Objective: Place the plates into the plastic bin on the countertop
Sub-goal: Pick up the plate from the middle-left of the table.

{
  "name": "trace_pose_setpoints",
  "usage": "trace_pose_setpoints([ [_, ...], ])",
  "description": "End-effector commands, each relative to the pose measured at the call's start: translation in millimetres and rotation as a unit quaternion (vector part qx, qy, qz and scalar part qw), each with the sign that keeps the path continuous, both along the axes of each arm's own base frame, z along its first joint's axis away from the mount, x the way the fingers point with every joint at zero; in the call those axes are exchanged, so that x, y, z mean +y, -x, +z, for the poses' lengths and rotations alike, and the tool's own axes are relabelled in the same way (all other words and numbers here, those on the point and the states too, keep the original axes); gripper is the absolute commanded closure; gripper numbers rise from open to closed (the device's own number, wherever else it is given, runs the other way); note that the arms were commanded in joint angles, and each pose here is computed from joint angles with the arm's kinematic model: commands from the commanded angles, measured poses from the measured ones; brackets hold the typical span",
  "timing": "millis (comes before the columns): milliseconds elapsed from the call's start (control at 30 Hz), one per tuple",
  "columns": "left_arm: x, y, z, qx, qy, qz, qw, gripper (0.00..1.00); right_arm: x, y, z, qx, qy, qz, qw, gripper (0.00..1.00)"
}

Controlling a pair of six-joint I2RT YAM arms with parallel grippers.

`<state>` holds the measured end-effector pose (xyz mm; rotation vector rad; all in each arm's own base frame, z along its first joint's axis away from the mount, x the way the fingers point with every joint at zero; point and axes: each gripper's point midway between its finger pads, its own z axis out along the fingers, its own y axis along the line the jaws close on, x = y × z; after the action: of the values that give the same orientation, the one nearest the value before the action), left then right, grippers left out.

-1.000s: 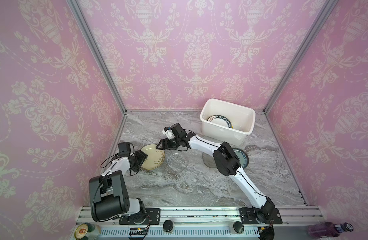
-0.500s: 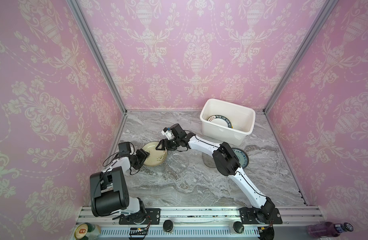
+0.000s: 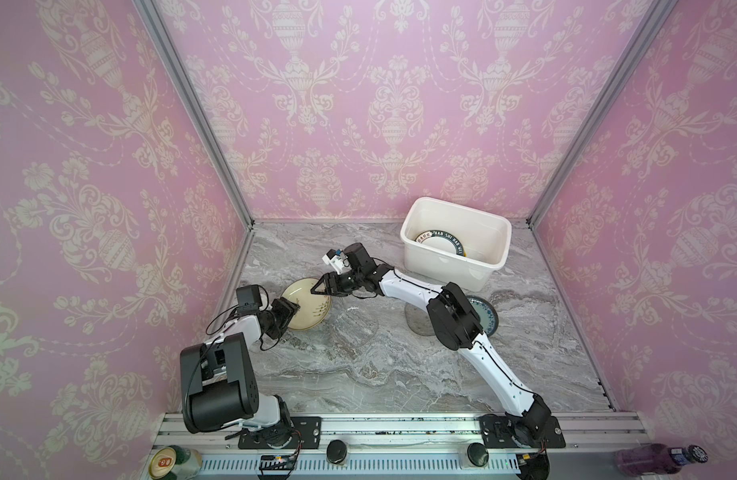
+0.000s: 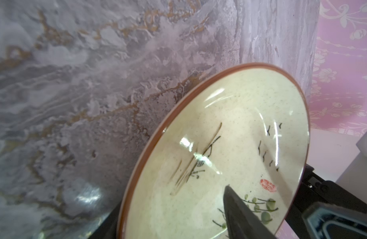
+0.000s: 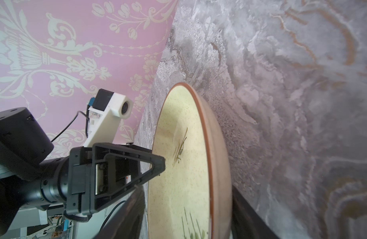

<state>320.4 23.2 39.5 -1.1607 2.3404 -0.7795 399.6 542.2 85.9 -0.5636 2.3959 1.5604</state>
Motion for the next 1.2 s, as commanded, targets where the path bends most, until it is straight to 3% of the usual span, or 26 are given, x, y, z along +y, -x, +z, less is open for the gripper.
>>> trace_pose_setpoints([
  [0, -12.0, -8.9, 12.6, -0.033, 0.032, -0.017, 0.999, 0.34, 17.4, 30.3, 2.3, 0.018, -0.034, 0.056, 0.998, 0.39],
  [233, -12.1, -10.2, 14.8, -0.034, 0.034, -0.016, 0.999, 0.34, 18.9, 34.3, -3.3, 0.027, -0.031, 0.06, 0.997, 0.47],
  [867, -10.1, -14.9, 22.6, -0.046, 0.03, -0.013, 0.998, 0.32, 5.6, 21.8, -8.4, 0.032, 0.001, 0.033, 0.999, 0.85],
  [1167, -9.0, -18.4, 54.5, -0.091, 0.005, -0.027, 0.995, 0.22, -23.6, -8.6, 25.7, 0.004, 0.008, -0.016, 1.0, 0.9],
])
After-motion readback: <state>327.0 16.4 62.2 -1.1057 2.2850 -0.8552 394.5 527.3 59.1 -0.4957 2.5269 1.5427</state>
